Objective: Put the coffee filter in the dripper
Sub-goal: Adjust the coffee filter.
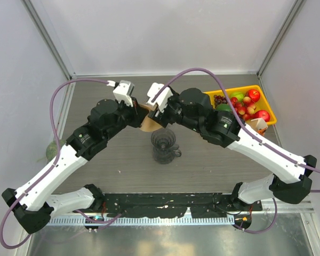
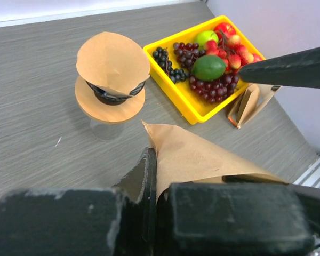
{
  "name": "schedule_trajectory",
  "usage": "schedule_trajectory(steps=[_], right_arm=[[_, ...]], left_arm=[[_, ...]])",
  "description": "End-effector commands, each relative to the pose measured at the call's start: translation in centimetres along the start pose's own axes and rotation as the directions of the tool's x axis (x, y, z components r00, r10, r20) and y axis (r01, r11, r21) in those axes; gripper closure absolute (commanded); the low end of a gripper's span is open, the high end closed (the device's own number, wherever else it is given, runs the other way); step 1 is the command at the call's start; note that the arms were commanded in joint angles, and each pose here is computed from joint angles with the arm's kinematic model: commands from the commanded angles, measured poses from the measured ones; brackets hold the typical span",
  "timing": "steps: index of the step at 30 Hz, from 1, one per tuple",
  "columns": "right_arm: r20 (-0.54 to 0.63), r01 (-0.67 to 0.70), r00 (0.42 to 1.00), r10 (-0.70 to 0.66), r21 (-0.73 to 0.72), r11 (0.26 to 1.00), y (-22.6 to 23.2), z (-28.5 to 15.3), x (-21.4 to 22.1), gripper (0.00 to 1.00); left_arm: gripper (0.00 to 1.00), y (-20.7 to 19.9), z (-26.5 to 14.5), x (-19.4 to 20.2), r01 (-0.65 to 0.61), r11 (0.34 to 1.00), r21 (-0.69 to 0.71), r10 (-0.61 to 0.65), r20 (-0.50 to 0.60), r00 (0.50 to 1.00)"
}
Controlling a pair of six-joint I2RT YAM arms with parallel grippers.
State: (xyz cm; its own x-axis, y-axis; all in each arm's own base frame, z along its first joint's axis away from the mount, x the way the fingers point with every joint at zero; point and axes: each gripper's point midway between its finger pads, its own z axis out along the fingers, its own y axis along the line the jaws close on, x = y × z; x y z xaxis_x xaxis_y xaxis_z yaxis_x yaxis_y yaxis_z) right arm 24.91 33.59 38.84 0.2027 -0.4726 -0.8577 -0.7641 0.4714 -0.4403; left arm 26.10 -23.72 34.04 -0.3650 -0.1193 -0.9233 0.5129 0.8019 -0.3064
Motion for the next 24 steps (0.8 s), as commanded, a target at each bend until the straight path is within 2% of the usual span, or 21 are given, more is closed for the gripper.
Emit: schedule_trajectory(steps=[1,7,9,19,22,24], right_arm=[[0.144,-0.224,0.969,0.2,0.175,0.959,-3.5,-2.3,-1.9,0.33],[0.211,-0.324,0.936,0.281,0.208,0.923,-3.9,-2.6,-1.7,0.19],[0.218,-0.335,0.932,0.29,0.212,0.918,-3.7,-2.3,-1.5,0.17],[0.257,-0.439,0.891,0.374,0.279,0.854,-4.8,-0.9,-1.2,0.21],[0.278,-0.442,0.887,0.369,0.281,0.852,-5.0,-0.8,-1.6,0.29],[0.271,-0.439,0.889,0.368,0.281,0.853,-4.8,-0.5,-1.4,0.3]], left_arm=[[1.0,-0.3,-0.7,-4.2,0.095,0.995,-0.008,-0.093,0.155,0.984],[1.0,0.1,-0.3,-5.1,0.172,0.984,-0.039,-0.162,0.19,0.968],[1.0,-0.2,-0.4,-5.5,0.196,0.98,-0.023,-0.187,0.201,0.961],[1.0,-0.8,-0.6,-6.2,0.272,0.961,0.045,-0.274,0.266,0.924],[1.0,-1.0,-0.6,-6.3,0.304,0.951,0.056,-0.307,0.268,0.913],[1.0,-1.1,-0.6,-6.3,0.308,0.949,0.065,-0.314,0.266,0.911]])
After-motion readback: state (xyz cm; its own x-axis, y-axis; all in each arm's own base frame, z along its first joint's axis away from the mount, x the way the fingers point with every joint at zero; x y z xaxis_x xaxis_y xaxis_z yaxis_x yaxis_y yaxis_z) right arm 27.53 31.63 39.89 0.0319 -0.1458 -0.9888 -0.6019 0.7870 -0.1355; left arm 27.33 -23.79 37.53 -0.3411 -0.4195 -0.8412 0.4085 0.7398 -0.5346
